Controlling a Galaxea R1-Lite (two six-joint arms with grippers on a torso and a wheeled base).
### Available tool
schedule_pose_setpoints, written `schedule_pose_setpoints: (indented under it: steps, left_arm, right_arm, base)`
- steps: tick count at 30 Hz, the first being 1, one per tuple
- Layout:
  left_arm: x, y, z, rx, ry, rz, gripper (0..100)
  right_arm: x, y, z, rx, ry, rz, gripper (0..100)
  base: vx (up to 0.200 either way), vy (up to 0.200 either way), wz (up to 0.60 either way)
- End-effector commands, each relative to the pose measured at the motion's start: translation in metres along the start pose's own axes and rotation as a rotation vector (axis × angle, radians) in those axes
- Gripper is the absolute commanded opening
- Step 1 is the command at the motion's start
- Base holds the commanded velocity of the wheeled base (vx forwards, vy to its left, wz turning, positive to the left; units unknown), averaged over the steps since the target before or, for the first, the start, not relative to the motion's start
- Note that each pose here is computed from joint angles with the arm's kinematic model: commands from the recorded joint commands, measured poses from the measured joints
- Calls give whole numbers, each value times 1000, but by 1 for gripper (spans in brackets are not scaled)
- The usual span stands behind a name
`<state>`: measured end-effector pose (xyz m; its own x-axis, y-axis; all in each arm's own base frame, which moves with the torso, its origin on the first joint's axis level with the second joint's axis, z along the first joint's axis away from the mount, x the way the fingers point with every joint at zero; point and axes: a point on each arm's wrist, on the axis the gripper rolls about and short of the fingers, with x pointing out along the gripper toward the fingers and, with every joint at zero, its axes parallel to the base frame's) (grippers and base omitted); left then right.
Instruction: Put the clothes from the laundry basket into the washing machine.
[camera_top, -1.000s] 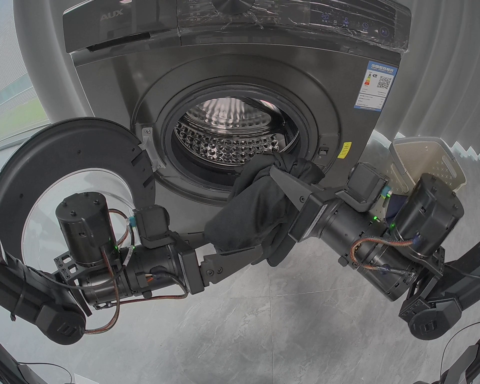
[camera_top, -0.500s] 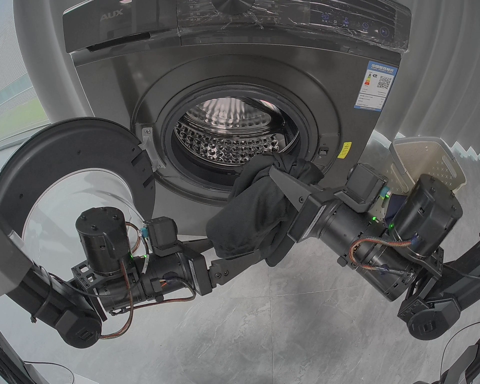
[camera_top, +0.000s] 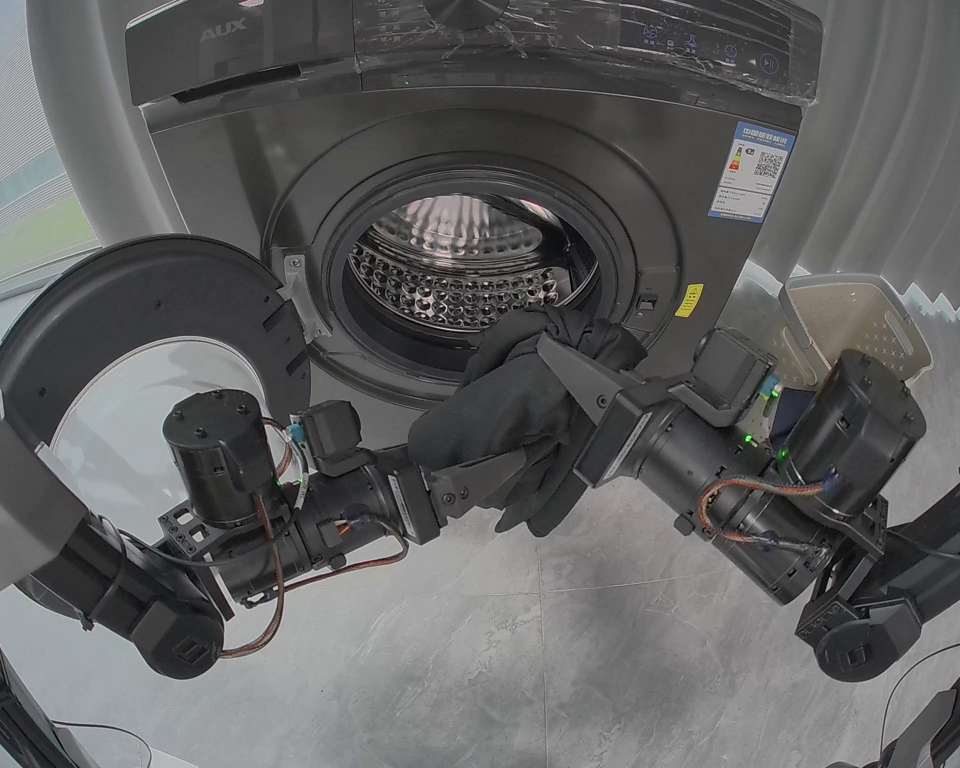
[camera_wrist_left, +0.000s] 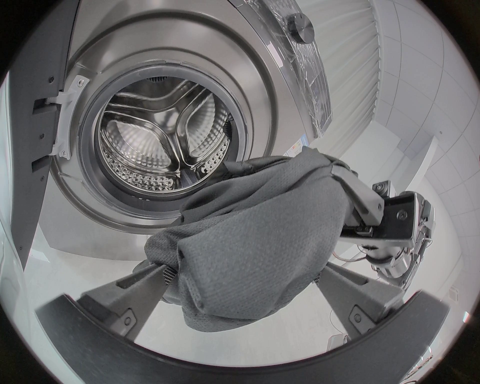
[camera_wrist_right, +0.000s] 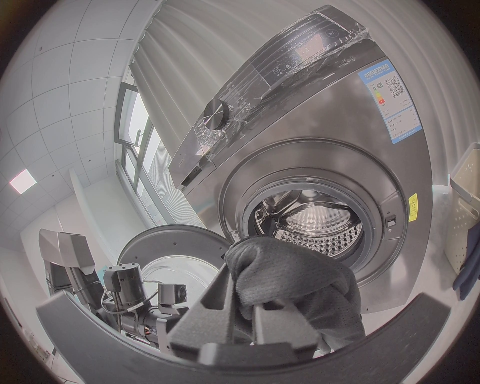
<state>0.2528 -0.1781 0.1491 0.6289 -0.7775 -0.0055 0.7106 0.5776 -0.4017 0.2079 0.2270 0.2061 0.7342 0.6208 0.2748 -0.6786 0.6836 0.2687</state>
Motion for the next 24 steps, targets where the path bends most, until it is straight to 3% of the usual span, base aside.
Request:
schedule_pose_setpoints:
  steps: [1,9,10,24]
  left_arm:
    - [1,-2,5,-5,-20,-8,100]
    - [-5,-5,9,-18,-49,6,100]
    - [-4,-5,10,-18,-54,9,0]
    - [-5,-5,10,-14,-75,6,0]
  right_arm:
    - [-1,-1,0,-1,3,-2,0]
    - [-1,-2,-2,-2,8,-7,0]
    - [-1,-2,-2,-2,8,-5,0]
    - [-4,-3,-5,-3,23,-9,0]
  base:
    - [0,0,0]
    - [0,0,0]
    - [0,0,0]
    - [0,0,0]
